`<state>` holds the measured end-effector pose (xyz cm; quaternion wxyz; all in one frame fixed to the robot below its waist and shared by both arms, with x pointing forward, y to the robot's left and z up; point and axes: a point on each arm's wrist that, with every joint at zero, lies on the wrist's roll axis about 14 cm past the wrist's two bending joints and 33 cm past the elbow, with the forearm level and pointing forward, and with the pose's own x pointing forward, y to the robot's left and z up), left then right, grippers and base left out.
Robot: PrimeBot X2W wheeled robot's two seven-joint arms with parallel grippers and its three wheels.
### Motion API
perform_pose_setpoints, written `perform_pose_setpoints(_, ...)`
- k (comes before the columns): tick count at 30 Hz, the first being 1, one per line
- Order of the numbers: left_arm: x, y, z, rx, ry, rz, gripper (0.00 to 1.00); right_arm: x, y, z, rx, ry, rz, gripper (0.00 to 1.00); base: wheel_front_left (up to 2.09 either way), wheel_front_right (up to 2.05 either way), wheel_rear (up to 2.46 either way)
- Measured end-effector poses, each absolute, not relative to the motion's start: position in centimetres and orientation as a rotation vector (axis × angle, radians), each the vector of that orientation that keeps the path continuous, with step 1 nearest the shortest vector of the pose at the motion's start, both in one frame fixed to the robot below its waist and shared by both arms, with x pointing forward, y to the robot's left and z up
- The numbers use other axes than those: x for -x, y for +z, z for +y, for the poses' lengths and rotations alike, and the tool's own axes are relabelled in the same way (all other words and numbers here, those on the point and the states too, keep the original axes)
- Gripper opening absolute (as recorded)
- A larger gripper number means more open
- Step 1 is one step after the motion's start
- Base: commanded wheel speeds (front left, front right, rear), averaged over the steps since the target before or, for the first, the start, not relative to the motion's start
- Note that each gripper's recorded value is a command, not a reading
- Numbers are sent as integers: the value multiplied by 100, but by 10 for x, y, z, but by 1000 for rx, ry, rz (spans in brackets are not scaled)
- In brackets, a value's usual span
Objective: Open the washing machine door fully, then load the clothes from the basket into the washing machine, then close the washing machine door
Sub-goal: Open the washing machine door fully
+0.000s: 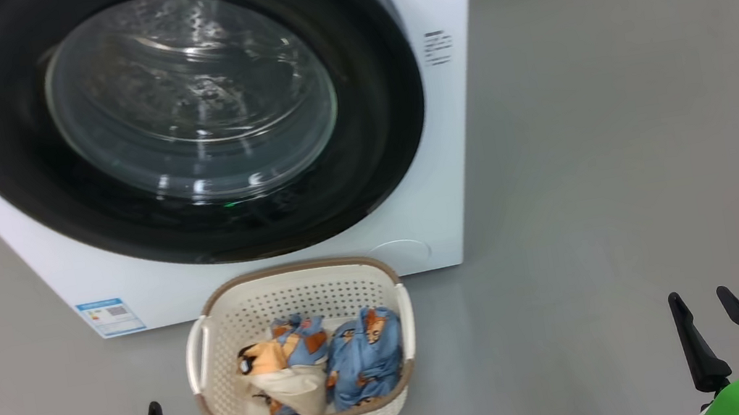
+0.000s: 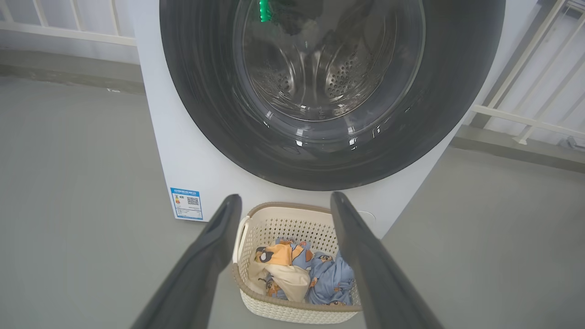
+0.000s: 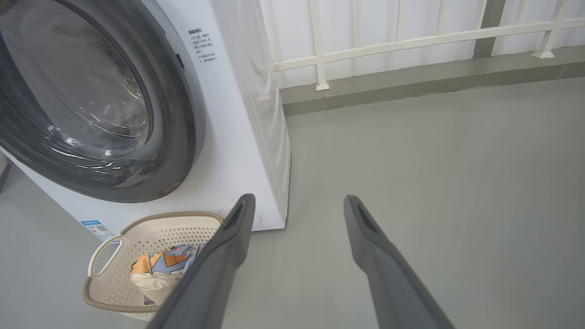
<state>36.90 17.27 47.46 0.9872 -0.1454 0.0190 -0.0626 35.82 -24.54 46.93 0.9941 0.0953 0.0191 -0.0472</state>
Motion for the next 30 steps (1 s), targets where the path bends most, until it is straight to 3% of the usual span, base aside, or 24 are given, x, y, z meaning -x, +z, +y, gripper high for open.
perform_pose_setpoints(20, -370, 479, 168, 299, -139, 27, 100, -360, 468, -241, -192, -83, 43, 100, 20, 20, -40)
perform_pose_setpoints(21, -370, 479, 168, 300, -141, 26, 100, -360, 468, -241, -194, -83, 42, 93, 0, 0, 0)
perform_pose_setpoints(22, -371, 480, 167, 303, -142, 23, 100, -361, 469, -241, -200, -84, 39, 60, 0, 0, 0)
perform_pose_setpoints(25, -371, 481, 164, 313, -144, 20, 100, -362, 469, -240, -223, -86, 36, 4, 0, 0, 0)
perform_pose_setpoints(30, -370, 478, 158, 326, -149, 29, 100, -369, 475, -232, -256, -70, 17, 0, 0, 0, 0)
